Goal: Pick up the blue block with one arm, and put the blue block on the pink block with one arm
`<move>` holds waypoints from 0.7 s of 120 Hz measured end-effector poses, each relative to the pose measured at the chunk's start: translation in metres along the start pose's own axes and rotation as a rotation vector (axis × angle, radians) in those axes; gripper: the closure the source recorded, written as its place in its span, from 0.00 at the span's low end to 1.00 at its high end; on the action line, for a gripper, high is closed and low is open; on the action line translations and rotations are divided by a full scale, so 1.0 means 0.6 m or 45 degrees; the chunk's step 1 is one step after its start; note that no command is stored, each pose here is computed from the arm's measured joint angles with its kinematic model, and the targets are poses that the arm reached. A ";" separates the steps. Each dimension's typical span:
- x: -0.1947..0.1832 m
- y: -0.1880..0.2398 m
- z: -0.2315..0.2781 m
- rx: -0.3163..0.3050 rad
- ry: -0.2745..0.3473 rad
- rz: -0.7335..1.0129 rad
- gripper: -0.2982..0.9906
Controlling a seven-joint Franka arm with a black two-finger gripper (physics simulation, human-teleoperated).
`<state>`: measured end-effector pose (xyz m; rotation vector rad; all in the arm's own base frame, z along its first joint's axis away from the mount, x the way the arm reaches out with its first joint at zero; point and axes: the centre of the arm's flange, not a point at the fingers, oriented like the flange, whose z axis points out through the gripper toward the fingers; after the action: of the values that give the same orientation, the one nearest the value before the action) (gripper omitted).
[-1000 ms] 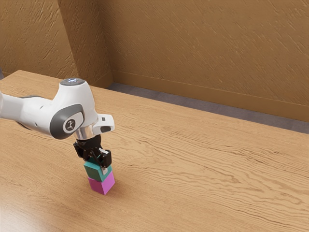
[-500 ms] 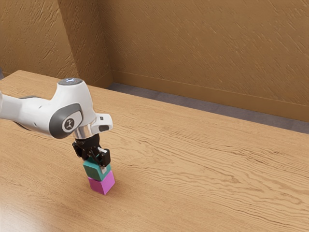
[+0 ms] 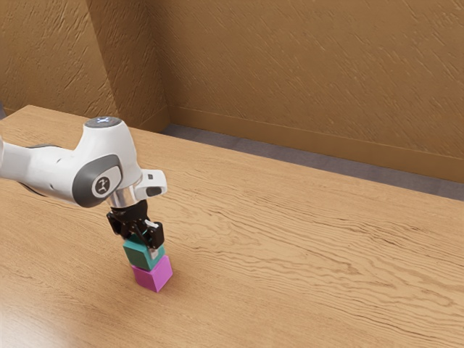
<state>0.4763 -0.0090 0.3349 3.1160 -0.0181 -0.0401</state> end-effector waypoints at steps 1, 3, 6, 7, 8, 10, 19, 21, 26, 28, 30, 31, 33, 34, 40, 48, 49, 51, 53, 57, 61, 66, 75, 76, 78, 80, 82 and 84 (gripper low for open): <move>0.000 0.000 0.000 0.000 0.000 0.000 0.40; 0.000 0.000 0.000 0.000 0.001 0.001 0.39; 0.000 0.000 0.000 -0.001 0.001 0.002 0.37; 0.000 0.000 0.000 -0.001 0.002 0.002 0.37; 0.000 0.000 0.000 -0.001 0.002 0.003 0.36; 0.000 0.000 0.000 -0.001 0.002 0.003 0.35; 0.000 0.000 -0.002 -0.001 0.005 0.005 0.32; 0.000 0.000 -0.003 -0.001 0.007 0.006 0.31; 0.000 0.000 -0.007 0.000 0.012 0.008 0.30; 0.000 0.000 -0.011 0.000 0.017 0.009 0.29; -0.001 0.000 -0.013 0.001 0.021 0.010 0.29; -0.001 0.000 -0.015 0.001 0.022 0.010 0.28; -0.001 0.000 -0.017 0.001 0.025 0.012 0.28; -0.001 0.001 -0.019 0.001 0.027 0.012 0.28; -0.003 0.003 -0.032 0.004 0.041 0.019 0.27; -0.006 0.009 -0.056 0.008 0.067 0.030 0.26; -0.007 0.010 -0.060 0.008 0.070 0.031 0.26; -0.008 0.010 -0.068 0.010 0.079 0.033 0.26; -0.009 0.011 -0.078 0.011 0.089 0.034 0.25; -0.012 0.012 -0.095 0.014 0.104 0.037 0.25; -0.010 0.017 -0.115 0.017 0.121 0.045 0.25; -0.010 0.023 -0.135 0.020 0.133 0.054 0.24; -0.002 0.045 -0.174 0.030 0.169 0.087 0.24; -0.001 0.048 -0.178 0.031 0.173 0.092 0.24; 0.000 0.053 -0.185 0.033 0.177 0.100 0.24; 0.001 0.057 -0.190 0.035 0.179 0.106 0.24; 0.002 0.059 -0.194 0.037 0.180 0.110 0.24; 0.001 0.061 -0.197 0.039 0.180 0.113 0.24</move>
<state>0.4798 -0.0424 0.4538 3.1358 -0.1557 0.1838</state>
